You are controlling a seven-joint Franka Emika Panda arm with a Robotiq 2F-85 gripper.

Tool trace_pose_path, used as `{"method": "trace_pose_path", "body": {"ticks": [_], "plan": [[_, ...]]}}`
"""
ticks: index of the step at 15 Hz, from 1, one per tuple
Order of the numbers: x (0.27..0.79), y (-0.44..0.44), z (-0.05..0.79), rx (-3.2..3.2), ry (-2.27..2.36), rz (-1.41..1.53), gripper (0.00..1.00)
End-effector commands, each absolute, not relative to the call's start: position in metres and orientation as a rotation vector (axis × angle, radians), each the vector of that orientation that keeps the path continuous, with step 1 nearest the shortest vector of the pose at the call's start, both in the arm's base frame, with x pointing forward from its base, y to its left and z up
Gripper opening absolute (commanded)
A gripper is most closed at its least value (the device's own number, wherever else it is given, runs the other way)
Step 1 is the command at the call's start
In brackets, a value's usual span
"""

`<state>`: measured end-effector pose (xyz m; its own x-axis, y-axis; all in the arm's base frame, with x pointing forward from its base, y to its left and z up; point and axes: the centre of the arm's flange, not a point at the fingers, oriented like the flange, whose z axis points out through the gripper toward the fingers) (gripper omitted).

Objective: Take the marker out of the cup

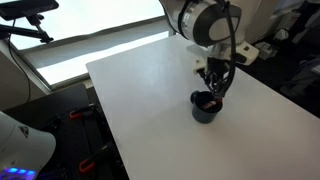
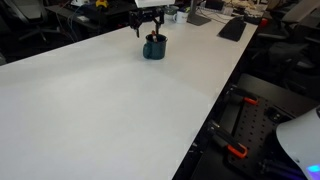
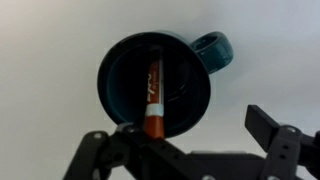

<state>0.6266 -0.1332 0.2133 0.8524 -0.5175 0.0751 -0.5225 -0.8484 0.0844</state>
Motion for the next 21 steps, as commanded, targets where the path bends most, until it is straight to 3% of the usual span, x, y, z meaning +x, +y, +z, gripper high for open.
{"method": "trace_pose_path", "body": {"ticks": [1, 7, 8, 9, 10, 11, 12, 13, 16, 21], "plan": [[0.632, -0.132, 0.208, 2.88, -0.909, 0.218, 1.0], [0.64, -0.143, 0.203, 2.814, -1.006, 0.324, 1.0], [0.64, -0.145, 0.202, 2.812, -1.004, 0.302, 0.75], [0.641, -0.146, 0.201, 2.808, -0.993, 0.277, 0.97], [0.641, -0.148, 0.202, 2.801, -1.008, 0.286, 0.95], [0.641, -0.149, 0.202, 2.819, -1.003, 0.292, 0.68], [0.64, -0.149, 0.203, 2.812, -0.993, 0.284, 0.7], [0.637, -0.15, 0.202, 2.827, -0.983, 0.296, 0.93], [0.638, -0.154, 0.204, 2.821, -0.988, 0.304, 0.7], [0.638, -0.154, 0.204, 2.82, -0.988, 0.304, 0.7]]}}
